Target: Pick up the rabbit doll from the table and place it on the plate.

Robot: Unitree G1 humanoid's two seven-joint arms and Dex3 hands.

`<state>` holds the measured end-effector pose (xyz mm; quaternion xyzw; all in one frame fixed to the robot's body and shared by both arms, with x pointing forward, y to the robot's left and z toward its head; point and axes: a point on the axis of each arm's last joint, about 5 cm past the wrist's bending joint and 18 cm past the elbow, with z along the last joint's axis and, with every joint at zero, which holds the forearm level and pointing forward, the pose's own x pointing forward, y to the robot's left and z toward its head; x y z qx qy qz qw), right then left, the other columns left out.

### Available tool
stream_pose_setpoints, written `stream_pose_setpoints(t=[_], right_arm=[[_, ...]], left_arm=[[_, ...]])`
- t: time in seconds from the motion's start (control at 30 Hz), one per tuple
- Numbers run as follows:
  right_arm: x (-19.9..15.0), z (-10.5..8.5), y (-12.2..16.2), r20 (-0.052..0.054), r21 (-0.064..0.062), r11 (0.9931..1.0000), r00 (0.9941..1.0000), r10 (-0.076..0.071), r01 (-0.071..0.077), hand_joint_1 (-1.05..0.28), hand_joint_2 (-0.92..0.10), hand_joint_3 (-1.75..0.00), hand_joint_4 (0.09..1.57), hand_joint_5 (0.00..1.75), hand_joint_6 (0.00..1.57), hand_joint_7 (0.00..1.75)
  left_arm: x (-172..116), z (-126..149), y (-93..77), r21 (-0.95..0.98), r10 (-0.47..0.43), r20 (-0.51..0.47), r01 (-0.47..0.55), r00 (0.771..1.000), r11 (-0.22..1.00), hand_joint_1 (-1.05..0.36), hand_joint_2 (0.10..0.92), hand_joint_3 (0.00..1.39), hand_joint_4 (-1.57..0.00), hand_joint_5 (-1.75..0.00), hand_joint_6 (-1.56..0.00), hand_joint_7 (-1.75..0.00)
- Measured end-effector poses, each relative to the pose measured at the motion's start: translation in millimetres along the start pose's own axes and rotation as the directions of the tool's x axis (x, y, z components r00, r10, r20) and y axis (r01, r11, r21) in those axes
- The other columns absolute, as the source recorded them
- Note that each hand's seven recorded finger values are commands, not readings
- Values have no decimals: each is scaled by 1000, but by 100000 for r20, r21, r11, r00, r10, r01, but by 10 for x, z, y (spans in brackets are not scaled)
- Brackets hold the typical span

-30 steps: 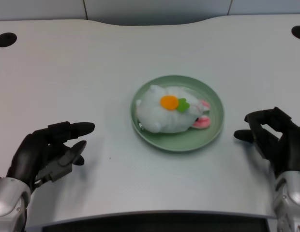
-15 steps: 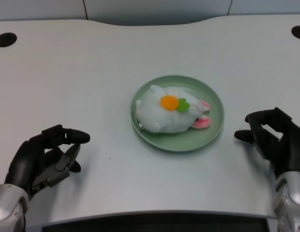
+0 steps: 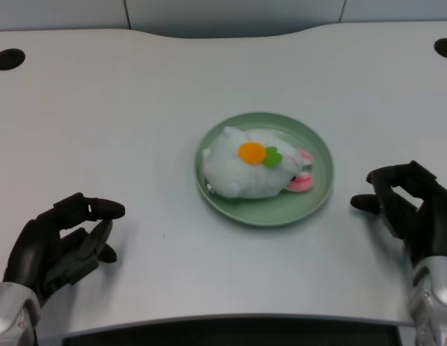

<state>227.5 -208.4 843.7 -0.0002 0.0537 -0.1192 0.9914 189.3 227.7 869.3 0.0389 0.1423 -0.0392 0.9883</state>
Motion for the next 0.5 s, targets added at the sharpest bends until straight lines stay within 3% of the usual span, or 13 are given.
stream_pose_setpoints(t=[0.27,0.5], right_arm=[[3,6,-15,-178,883,99993,99997,-791,792,-762,-921,-176,849,885,760,1285],[-3,-1,-32,-438,1306,99991,99999,-51,57,-764,-921,-175,838,896,744,1276]], left_arm=[[-2,-12,5,-2140,925,882,-906,99992,99973,-413,921,529,-520,-1746,-556,-1021],[-4,-28,14,-1333,3186,-249,-3189,99949,99940,-402,921,525,-501,-1746,-569,-999]])
